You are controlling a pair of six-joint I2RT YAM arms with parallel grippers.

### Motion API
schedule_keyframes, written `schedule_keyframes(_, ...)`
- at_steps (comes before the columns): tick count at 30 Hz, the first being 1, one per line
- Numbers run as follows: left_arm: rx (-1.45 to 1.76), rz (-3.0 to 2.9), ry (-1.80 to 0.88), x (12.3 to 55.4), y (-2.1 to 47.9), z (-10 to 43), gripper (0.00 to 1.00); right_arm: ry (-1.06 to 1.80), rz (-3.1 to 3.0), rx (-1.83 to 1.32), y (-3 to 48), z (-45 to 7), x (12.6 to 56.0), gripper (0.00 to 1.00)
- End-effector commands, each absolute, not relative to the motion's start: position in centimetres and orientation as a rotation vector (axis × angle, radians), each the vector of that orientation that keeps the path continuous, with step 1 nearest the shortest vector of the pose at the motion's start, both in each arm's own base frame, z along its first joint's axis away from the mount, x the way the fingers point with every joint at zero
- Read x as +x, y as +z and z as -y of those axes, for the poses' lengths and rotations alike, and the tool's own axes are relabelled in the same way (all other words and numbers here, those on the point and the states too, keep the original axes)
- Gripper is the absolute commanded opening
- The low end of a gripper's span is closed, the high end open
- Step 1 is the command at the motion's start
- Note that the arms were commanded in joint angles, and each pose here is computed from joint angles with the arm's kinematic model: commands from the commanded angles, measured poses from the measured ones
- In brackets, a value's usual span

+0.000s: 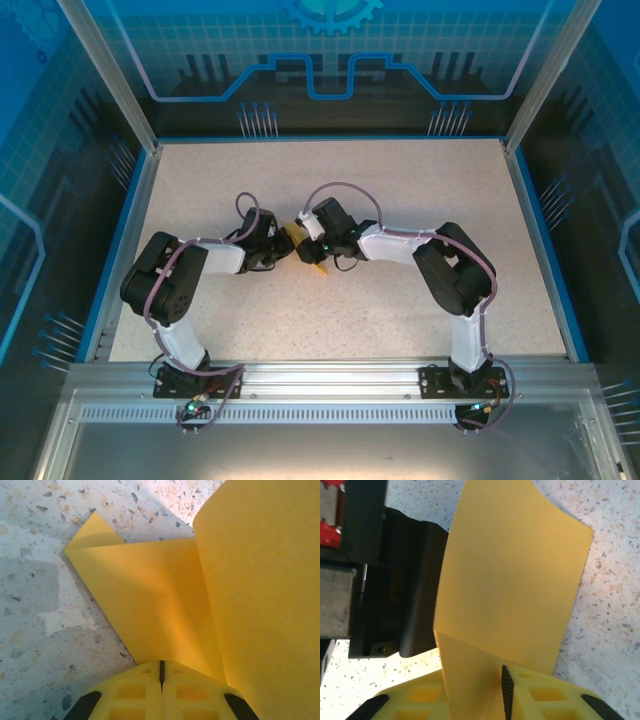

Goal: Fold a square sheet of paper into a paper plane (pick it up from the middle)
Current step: Fold the wing for the fifth time at the center of the table.

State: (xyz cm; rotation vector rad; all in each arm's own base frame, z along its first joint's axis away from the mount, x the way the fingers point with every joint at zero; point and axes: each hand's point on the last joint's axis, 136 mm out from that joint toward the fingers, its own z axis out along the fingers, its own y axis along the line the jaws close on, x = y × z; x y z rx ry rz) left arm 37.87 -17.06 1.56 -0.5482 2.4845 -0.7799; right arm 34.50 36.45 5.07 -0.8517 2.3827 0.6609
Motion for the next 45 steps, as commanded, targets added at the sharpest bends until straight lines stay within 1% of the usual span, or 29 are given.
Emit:
schedule_keyframes(1,-0.520,-2.574,-0.766,36.7,0.1,17.4,0.02,0.701,-2.378,-0.900,4.6,-37.0,34.6,0.25)
schedule_keyframes(4,-0.510,-2.575,-0.766,36.6,0.1,17.4,0.02,0.769,-2.386,-0.879,4.5,-37.1,34.5,0.20)
schedule_keyframes(6,-0.501,-2.572,-0.767,36.6,0.2,17.4,0.02,0.857,-2.387,-0.858,4.7,-37.3,34.5,0.13)
schedule_keyframes(9,-0.487,-2.565,-0.770,36.7,0.5,17.4,0.02,0.980,-2.382,-0.813,5.2,-37.6,34.5,0.08)
schedule_keyframes(15,-0.465,-2.530,-0.786,36.9,2.1,17.5,0.03,1.208,-2.409,-0.680,5.1,-37.8,34.9,0.02)
schedule_keyframes(21,-0.460,-2.453,-0.800,36.9,4.8,17.0,0.07,1.280,-2.461,-0.595,3.9,-37.4,34.8,0.02)
schedule_keyframes(25,-0.502,-2.407,-0.759,36.6,5.9,15.7,0.08,1.296,-2.475,-0.569,3.8,-37.2,34.9,0.02)
schedule_keyframes(35,-0.601,-2.320,-0.689,36.3,6.4,13.2,0.09,1.478,-2.517,-0.547,3.4,-38.3,33.9,0.03)
schedule_keyframes(45,-0.599,-2.297,-0.719,36.4,6.9,13.4,0.09,1.512,-2.572,-0.535,2.2,-38.5,33.7,0.03)
